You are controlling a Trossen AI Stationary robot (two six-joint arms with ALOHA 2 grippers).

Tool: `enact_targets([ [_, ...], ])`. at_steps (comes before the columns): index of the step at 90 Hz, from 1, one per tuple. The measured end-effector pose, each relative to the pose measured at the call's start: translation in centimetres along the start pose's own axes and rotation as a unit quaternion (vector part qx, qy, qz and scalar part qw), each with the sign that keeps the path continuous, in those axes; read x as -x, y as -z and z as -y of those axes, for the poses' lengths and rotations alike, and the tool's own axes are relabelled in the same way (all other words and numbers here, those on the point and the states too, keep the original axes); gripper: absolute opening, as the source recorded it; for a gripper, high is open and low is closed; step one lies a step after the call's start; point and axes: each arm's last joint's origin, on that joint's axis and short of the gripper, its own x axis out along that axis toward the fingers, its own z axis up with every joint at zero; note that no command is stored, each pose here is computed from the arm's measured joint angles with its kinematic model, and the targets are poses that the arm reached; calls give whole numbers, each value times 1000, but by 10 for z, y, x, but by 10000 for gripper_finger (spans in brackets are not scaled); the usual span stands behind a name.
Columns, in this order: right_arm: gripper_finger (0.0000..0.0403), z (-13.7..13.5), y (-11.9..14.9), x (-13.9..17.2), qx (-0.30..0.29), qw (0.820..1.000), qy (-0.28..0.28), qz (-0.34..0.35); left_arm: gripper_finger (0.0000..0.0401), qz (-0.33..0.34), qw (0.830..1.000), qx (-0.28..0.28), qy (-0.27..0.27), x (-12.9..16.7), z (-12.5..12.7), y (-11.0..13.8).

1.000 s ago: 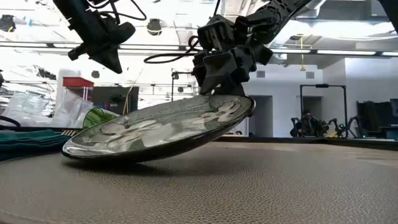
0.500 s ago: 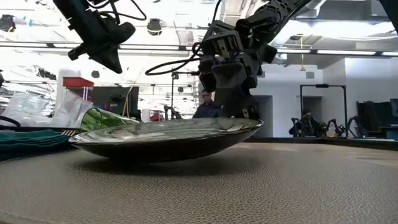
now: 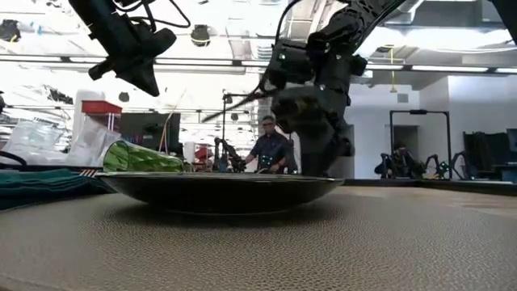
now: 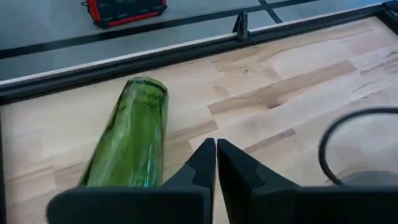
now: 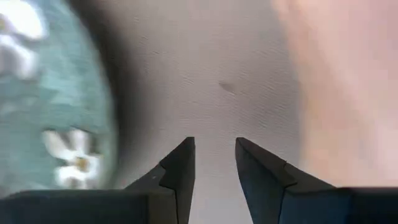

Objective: Set table place
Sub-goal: Put the gold table knife on the gray tablemat to the right of the green plate

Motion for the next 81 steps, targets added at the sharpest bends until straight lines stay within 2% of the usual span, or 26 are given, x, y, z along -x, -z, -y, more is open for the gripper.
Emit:
enact_targets([
  [6,72,-1,10,14,-4,1000,15,-23,0,-3,1000,-8,1,0,0,0],
  [13,55,-8,33,31,0,996,69,-54,0,-11,1000,-13,10,0,0,1],
  [19,47,-19,57,41,-1,993,107,-52,0,-19,999,-20,19,0,1,1],
  [25,43,-29,84,47,-30,991,128,-39,0,-26,999,-33,27,0,1,2],
  [39,47,-56,146,40,-151,983,105,-10,0,-35,996,-65,43,0,2,2],
  [51,58,-81,189,29,-249,966,69,-7,0,-51,991,-86,91,1,6,2],
  [72,78,-115,248,10,-366,928,67,-2,0,-51,987,-94,119,1,9,0],
  [81,86,-124,267,7,-393,917,72,-6,0,-55,985,-102,129,1,10,0],
])
